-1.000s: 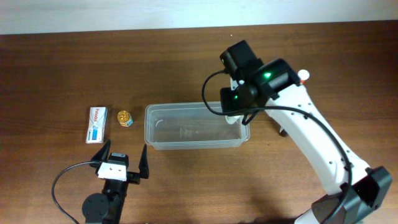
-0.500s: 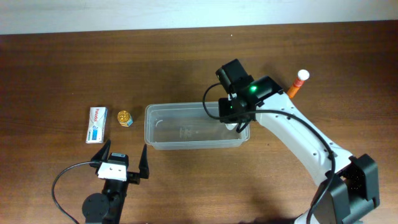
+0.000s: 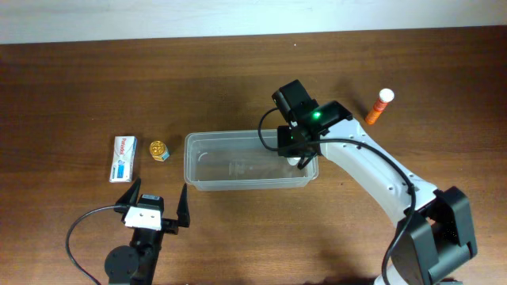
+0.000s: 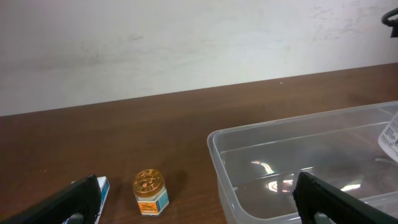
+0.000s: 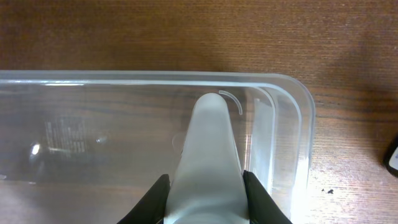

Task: Pack container
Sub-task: 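Carry the lotion bottle with the right gripper over the container's right end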

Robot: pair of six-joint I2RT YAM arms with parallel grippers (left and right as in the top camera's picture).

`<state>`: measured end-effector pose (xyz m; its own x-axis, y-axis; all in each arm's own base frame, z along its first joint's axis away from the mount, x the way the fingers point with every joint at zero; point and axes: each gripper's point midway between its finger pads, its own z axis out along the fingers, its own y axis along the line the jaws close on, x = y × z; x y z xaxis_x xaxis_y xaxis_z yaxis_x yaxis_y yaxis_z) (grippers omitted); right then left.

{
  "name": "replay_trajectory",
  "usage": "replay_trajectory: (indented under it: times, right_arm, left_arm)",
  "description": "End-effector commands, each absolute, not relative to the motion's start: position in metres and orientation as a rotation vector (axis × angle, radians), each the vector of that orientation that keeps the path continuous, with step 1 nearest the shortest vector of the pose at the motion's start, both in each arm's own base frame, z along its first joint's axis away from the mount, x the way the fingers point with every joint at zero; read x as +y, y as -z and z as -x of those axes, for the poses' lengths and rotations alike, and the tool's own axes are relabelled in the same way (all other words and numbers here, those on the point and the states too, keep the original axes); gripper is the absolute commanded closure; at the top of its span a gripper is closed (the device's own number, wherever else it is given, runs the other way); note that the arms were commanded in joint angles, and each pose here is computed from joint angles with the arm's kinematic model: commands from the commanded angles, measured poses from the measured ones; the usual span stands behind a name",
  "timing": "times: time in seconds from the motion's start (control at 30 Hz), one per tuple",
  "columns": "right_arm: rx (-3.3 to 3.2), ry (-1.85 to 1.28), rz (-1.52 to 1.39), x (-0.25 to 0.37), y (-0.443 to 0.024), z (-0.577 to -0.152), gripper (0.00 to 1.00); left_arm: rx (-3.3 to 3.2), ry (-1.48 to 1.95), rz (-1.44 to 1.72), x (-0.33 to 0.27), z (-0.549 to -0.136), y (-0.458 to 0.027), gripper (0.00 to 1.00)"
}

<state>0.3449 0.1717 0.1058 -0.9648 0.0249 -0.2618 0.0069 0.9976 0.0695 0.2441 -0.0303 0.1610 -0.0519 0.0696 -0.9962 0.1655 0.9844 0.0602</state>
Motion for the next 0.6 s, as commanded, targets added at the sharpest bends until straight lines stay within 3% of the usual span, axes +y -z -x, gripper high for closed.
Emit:
replay_trajectory:
  times: [0.0,0.57]
  right_arm:
    - [2.865,-0.071,-0.049,0.1704,-0.1025,-0.3468,0.77]
    - [2.855,-0.031,-0.074,0.1657,-0.1001,-0.3494,0.77]
  left_arm:
    - [1.627,0.062,-0.190,-0.0289,-0.2441,-0.1593,0.01]
    - [1.627,0.062,-0.190,-0.0289,-0.2441,-0.1593,0.01]
